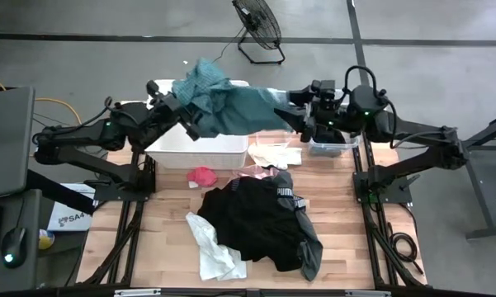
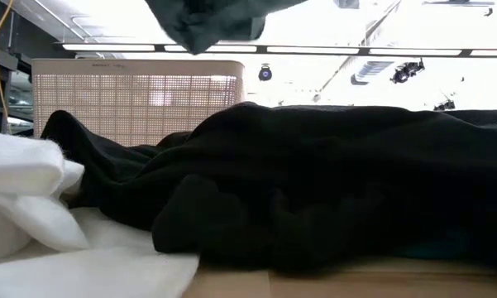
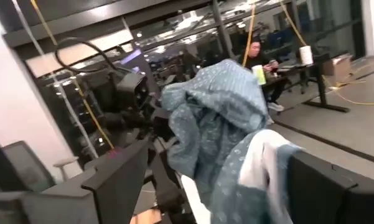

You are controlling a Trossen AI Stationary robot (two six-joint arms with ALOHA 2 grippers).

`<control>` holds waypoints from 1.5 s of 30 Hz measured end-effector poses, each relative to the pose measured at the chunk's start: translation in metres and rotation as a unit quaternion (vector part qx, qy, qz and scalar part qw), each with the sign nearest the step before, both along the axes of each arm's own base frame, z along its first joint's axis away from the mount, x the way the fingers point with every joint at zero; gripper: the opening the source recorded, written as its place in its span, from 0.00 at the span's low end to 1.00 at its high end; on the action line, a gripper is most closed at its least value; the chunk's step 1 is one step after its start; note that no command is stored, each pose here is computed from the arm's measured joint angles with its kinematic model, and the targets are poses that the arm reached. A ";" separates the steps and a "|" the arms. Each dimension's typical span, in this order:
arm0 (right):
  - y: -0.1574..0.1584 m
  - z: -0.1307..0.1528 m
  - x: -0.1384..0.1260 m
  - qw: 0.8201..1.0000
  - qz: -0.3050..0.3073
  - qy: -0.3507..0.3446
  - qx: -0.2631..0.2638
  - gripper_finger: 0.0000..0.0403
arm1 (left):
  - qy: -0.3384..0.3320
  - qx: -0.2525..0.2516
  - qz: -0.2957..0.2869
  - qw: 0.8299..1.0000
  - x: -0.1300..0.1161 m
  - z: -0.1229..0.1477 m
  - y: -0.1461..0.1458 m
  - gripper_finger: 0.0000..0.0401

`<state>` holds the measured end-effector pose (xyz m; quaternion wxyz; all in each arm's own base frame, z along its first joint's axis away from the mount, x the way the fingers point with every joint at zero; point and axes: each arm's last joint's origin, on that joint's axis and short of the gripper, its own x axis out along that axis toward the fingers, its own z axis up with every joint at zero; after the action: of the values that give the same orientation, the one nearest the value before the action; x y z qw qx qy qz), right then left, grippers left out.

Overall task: Pick & Place Cloths
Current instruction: Put the blue polo shirt into the white bin

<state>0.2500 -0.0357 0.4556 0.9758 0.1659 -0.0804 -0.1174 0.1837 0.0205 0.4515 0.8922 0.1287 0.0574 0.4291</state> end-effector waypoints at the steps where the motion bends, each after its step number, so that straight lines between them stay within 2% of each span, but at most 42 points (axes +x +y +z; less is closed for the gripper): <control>1: 0.000 -0.001 0.001 1.000 -0.001 0.004 0.001 0.79 | 0.000 0.000 0.007 1.000 -0.002 0.000 0.000 0.15; 10: -0.004 -0.009 0.013 0.999 -0.034 0.018 0.009 0.79 | 0.040 -0.002 0.114 0.993 -0.029 -0.004 0.004 0.15; 16: -0.004 -0.010 0.013 0.999 -0.040 0.021 0.010 0.79 | 0.045 -0.025 0.117 0.992 -0.032 -0.012 0.004 0.15; 24: -0.004 -0.014 0.013 0.998 -0.040 0.037 0.016 0.79 | 0.052 -0.082 0.084 0.992 -0.014 -0.030 0.002 0.15; 29: -0.004 -0.015 0.013 0.998 -0.037 0.042 0.025 0.79 | 0.079 -0.102 0.072 0.989 0.008 -0.043 0.007 0.15; 36: -0.004 -0.017 0.013 0.998 -0.038 0.053 0.028 0.79 | 0.119 -0.146 0.090 0.978 0.032 -0.063 0.039 0.15; 45: -0.004 -0.022 0.013 0.996 -0.038 0.075 0.041 0.79 | 0.109 -0.246 0.073 0.960 0.033 -0.078 0.087 0.15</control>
<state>0.2634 -0.0396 0.4333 0.9665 0.1930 -0.0079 -0.1693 0.2171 0.1078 0.3738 0.8508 -0.0534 0.2676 0.4491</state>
